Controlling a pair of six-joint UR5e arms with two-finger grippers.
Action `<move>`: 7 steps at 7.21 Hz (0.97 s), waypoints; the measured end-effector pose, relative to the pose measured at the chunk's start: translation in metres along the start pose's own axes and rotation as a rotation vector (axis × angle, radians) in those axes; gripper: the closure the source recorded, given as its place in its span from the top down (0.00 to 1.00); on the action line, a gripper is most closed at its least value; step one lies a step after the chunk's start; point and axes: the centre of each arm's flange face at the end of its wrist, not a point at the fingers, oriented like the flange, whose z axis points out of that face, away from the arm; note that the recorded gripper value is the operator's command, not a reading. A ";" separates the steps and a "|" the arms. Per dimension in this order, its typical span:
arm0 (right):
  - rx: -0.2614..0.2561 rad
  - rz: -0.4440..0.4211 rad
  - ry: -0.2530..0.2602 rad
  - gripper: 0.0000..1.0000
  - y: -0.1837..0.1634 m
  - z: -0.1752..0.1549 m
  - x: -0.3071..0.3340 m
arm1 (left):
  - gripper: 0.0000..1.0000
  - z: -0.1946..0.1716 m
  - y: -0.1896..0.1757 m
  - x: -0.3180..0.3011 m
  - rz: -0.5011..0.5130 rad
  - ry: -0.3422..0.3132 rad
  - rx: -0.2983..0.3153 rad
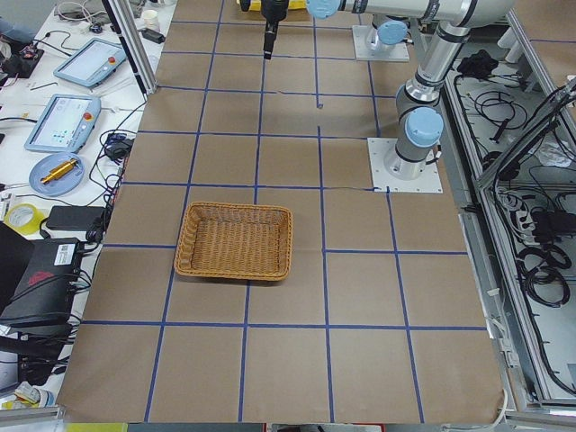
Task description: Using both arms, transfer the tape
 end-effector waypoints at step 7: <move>-0.007 -0.014 0.010 1.00 -0.002 0.004 0.002 | 1.00 0.000 0.000 -0.001 -0.003 0.003 0.001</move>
